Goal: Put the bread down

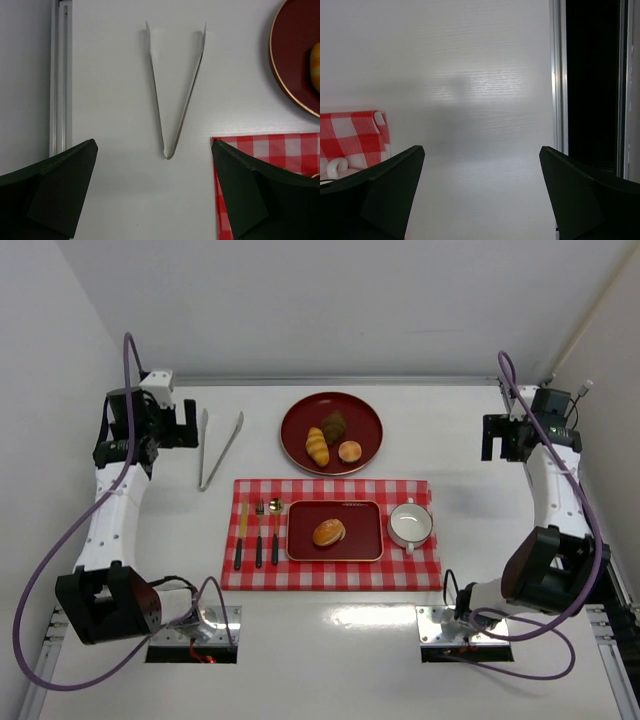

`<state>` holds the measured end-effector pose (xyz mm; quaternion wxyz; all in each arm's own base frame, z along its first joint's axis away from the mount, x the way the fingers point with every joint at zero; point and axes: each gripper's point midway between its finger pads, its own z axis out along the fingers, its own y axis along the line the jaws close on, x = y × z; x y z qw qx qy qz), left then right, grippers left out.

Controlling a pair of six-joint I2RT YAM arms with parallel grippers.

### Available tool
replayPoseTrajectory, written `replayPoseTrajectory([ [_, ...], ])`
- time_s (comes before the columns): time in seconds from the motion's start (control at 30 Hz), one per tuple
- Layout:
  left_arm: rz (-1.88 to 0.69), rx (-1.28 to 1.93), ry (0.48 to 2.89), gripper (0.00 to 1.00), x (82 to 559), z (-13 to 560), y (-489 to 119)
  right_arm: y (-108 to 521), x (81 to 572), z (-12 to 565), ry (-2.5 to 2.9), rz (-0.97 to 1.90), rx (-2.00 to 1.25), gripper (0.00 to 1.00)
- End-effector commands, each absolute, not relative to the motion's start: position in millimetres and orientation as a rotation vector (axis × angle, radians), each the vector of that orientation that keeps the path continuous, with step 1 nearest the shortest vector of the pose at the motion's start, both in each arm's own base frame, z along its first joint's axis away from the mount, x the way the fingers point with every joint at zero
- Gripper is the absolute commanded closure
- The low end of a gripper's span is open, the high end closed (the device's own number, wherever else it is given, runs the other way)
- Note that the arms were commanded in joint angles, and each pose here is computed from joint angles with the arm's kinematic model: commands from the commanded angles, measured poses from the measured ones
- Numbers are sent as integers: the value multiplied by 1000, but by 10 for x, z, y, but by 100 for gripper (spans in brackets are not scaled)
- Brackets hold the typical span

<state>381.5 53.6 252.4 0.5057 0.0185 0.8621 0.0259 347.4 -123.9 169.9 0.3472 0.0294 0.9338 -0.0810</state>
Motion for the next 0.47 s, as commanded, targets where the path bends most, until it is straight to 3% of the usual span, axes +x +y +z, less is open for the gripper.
replayPoseTrajectory([
  [0.0, 36, 50, 2122, 0, 3637, 2378, 508, -1287, 3505, 2000, 2335, -236, 114, 0],
  [0.43, 42, 53, 2142, 0, 3550, 2266, 549, -1304, 3403, 2181, 2293, -247, 127, 0],
])
